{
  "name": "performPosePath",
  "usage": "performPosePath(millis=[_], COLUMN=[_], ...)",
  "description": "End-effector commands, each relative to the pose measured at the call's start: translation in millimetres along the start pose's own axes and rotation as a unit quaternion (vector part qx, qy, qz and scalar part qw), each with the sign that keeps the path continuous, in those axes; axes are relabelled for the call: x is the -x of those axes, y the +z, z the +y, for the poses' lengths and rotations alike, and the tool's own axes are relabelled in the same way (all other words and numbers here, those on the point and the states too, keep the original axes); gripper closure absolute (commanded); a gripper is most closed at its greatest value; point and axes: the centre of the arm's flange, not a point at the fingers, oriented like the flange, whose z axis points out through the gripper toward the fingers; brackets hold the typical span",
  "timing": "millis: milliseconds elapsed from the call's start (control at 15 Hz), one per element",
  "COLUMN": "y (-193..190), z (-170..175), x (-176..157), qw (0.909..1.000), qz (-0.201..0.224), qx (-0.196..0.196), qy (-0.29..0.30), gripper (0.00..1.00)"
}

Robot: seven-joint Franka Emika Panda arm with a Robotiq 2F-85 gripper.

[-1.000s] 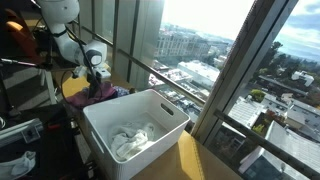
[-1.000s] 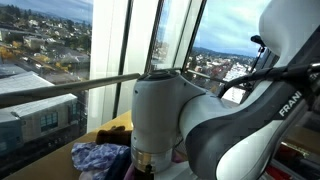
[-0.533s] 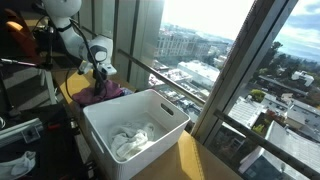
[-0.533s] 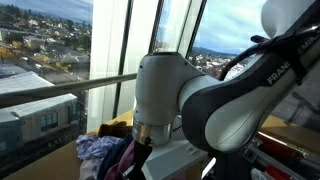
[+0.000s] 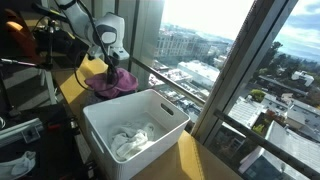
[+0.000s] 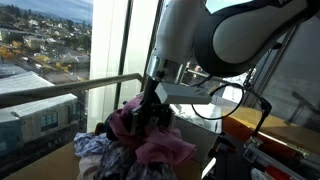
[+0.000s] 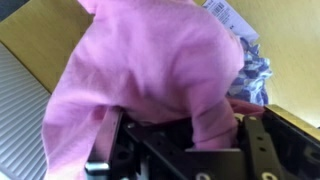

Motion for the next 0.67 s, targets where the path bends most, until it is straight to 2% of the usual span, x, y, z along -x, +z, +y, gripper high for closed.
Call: performPosePath(millis=[0, 333, 600], y=[-66.1, -171.9, -261.5], z=[14.4, 23.1, 52.4], x=[-0.7, 13.4, 9.8], qw=[0.9997, 0.9968, 0.9906], qz=[0.013, 0.062, 0.110], qx=[-0.018, -0.050, -0.081], qy=[-0.001, -0.003, 0.012], gripper=[0.99, 0.99, 0.99])
